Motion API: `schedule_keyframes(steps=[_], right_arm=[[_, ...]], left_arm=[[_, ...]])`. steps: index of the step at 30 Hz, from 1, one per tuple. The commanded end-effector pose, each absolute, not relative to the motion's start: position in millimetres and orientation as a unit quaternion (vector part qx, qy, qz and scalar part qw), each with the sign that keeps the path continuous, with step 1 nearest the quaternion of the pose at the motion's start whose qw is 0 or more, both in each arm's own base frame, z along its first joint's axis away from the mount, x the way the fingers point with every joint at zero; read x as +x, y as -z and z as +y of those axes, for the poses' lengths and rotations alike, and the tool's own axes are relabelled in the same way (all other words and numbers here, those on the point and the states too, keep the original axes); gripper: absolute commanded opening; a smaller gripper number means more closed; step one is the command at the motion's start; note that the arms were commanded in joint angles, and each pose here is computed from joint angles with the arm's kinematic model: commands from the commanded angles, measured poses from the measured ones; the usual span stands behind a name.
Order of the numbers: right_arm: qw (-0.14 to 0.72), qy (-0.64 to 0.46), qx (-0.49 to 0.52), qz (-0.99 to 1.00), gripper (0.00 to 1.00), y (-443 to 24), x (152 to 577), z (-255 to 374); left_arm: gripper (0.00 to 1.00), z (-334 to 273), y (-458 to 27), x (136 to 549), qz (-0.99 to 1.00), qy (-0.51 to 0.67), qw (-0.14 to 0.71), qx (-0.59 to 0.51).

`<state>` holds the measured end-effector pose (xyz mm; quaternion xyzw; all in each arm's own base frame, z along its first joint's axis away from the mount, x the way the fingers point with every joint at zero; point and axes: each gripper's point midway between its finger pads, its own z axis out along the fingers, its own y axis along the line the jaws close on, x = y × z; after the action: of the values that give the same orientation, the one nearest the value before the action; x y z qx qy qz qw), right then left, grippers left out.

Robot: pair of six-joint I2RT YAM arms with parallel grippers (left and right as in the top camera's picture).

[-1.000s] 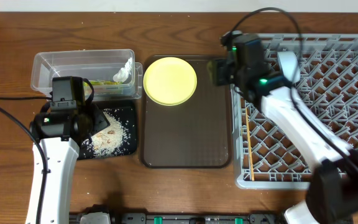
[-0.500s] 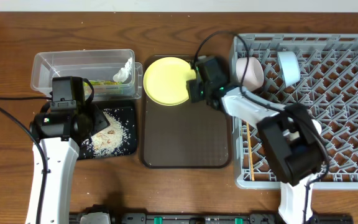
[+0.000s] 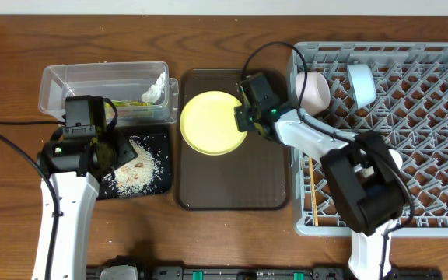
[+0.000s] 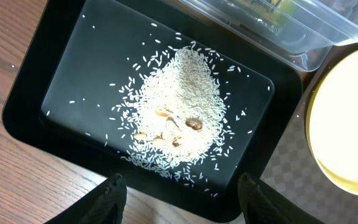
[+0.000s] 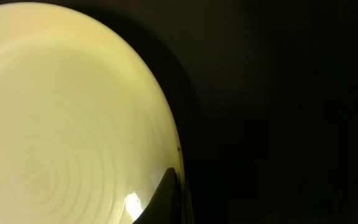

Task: Sort waste into correct bins and load items into the dishwasher rack
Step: 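Grasp the yellow plate rim with the right gripper and lift it, then stand the yellow plate upright in the rack with the right gripper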

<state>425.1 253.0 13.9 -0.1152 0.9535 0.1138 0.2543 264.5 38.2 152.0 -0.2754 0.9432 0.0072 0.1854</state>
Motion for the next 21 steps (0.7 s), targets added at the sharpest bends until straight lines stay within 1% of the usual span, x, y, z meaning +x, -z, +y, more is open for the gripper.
schedule_keyframes(steps=[1, 7, 10, 16, 18, 21], right_arm=[[0.283, -0.081, -0.090, 0.951, 0.01, -49.0, 433.9, 222.9], [0.312, -0.057, -0.116, 0.941, 0.01, -122.6, 421.9, 184.8], [0.334, -0.021, -0.106, 0.936, 0.01, -161.3, 411.5, 152.8], [0.382, 0.095, -0.083, 0.915, 0.01, -232.5, 383.2, 78.1], [0.388, 0.147, -0.079, 0.906, 0.01, -250.3, 372.8, 49.6], [0.384, 0.209, -0.083, 0.896, 0.01, -264.9, 363.6, 18.9]], left_arm=[[0.61, 40.2, -156.1, 265.0, 0.940, -0.008, 0.192, -0.282], [0.61, 40.2, -156.1, 265.0, 0.940, -0.008, 0.192, -0.282], [0.61, 40.1, -156.1, 265.0, 0.940, -0.008, 0.192, -0.282], [0.61, 40.1, -156.1, 265.1, 0.940, -0.008, 0.192, -0.282], [0.61, 40.2, -156.2, 265.2, 0.940, -0.008, 0.192, -0.282], [0.61, 40.1, -156.1, 265.2, 0.940, -0.007, 0.192, -0.282]])
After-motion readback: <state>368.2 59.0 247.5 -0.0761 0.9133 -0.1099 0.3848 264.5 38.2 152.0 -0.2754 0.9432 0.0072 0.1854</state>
